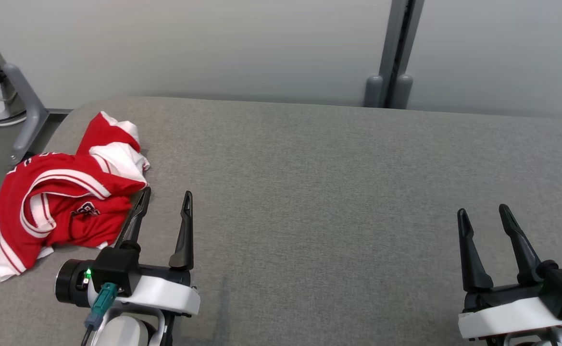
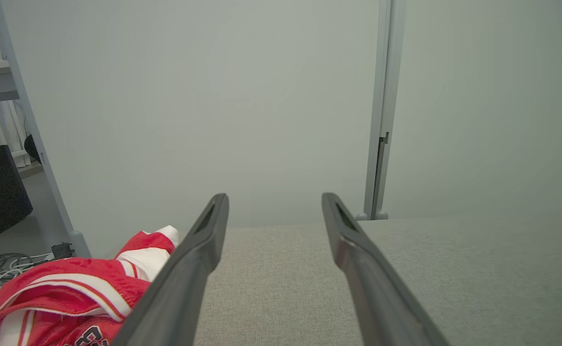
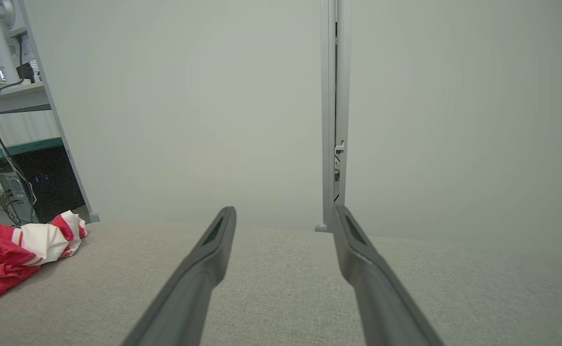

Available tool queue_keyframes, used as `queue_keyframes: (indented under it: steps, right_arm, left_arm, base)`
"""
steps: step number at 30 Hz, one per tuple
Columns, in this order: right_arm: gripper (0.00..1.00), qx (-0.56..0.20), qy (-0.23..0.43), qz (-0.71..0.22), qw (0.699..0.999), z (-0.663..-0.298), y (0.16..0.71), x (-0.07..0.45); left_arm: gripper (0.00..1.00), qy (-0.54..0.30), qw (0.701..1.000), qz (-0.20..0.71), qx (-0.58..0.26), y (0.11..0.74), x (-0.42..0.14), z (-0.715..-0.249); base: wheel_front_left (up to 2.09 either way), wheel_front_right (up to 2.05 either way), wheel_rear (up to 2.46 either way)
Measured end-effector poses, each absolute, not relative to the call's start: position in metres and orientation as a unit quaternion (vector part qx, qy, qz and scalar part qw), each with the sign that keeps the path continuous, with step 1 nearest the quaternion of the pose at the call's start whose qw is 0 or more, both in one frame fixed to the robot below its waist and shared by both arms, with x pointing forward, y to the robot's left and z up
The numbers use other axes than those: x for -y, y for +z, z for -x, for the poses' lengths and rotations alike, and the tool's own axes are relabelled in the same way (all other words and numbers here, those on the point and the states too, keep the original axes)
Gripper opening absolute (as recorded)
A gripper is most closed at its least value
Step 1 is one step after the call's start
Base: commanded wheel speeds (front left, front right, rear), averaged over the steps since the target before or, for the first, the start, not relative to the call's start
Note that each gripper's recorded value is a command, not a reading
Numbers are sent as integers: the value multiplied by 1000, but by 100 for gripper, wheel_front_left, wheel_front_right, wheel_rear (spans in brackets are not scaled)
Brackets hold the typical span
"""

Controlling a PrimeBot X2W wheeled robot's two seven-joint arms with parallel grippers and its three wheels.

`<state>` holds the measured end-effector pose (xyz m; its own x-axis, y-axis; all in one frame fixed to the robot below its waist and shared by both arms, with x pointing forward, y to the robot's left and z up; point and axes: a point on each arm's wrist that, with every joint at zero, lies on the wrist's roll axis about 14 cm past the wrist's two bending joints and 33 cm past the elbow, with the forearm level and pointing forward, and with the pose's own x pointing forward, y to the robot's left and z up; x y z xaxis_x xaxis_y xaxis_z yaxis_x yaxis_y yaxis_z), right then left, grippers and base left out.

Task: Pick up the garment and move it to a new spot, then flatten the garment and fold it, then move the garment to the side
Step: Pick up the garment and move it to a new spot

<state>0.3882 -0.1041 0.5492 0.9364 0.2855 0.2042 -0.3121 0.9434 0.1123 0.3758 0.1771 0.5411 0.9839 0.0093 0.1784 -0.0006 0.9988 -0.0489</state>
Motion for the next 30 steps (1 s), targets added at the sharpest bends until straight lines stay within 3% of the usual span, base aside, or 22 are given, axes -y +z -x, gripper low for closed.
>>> queue_keyframes:
  steps: [24,30]
  right_arm:
    - [100,64,316,-110,940,-393,541,-15]
    - [100,60,331,-111,935,-389,540,-25]
  left_arm:
    - [100,174,982,16,74,530,-280,-302]
    - [100,188,979,18,73,529,-288,-293]
  base:
    - [0,0,0]
    - [0,0,0]
